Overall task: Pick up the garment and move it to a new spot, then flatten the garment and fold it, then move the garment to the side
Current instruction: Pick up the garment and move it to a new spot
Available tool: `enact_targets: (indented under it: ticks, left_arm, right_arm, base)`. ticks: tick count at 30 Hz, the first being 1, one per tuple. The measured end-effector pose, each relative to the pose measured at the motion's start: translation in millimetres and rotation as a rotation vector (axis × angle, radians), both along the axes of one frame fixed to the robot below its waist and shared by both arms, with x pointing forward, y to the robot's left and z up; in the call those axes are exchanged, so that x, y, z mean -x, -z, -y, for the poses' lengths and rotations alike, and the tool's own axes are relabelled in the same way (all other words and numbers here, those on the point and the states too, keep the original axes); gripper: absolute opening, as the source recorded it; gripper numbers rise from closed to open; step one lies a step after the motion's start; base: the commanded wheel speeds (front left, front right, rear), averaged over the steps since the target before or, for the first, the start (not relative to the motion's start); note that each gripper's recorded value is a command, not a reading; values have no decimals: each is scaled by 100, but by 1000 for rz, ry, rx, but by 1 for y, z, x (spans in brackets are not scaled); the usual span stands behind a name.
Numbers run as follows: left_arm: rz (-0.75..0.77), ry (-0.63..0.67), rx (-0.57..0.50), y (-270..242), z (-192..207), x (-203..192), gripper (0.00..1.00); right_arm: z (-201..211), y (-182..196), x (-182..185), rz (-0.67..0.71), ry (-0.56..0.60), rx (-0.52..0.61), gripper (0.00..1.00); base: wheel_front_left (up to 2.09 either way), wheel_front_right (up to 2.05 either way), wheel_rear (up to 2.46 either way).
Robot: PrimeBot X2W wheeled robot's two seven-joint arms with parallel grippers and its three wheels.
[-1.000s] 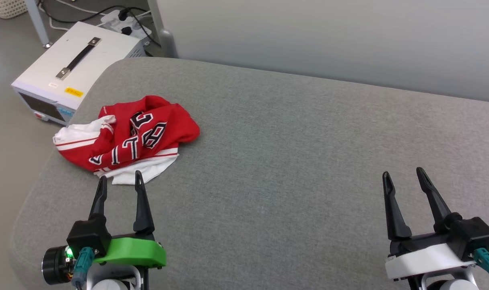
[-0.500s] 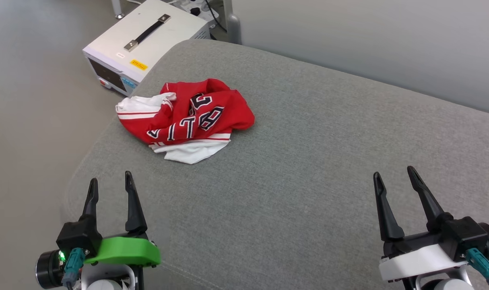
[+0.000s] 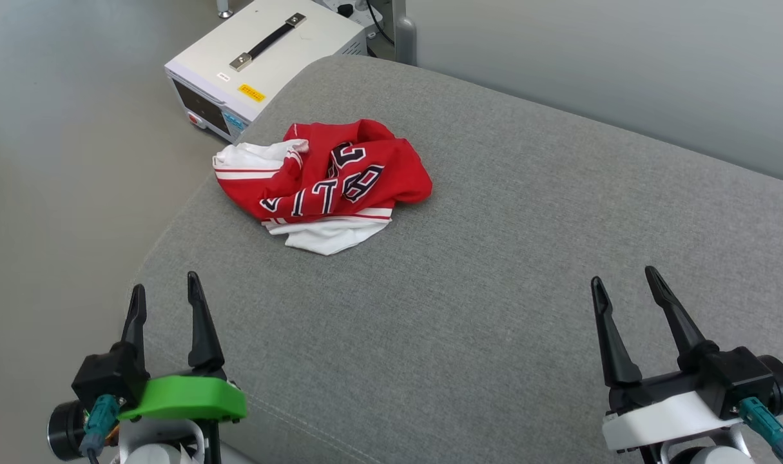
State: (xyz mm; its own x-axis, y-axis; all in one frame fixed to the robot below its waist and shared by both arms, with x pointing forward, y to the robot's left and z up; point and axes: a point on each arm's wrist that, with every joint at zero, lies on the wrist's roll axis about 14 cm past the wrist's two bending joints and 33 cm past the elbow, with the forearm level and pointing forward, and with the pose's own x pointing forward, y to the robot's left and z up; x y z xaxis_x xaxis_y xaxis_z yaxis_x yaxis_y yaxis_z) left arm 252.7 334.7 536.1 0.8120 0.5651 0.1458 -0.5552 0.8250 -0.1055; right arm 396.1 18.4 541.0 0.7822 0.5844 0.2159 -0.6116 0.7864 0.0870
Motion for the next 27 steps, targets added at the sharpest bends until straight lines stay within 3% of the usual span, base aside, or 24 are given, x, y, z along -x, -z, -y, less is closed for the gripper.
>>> enact_targets:
  ticks: [15, 22, 27]
  left_arm:
    - [135, 168, -139, -74, -36, -111, 100]
    - [11, 328, -101, -61, -31, -182, 100]
    - [-231, 469, -48, -24, -14, -218, 100]
  right_arm:
    - [19, 13, -33, 16, 57, 29, 100]
    - [34, 29, -50, -9, 97, 40, 100]
    - [50, 42, -58, -34, 138, 55, 100]
  base:
    - [0, 0, 0]
    - [0, 0, 0]
    - [0, 0, 0]
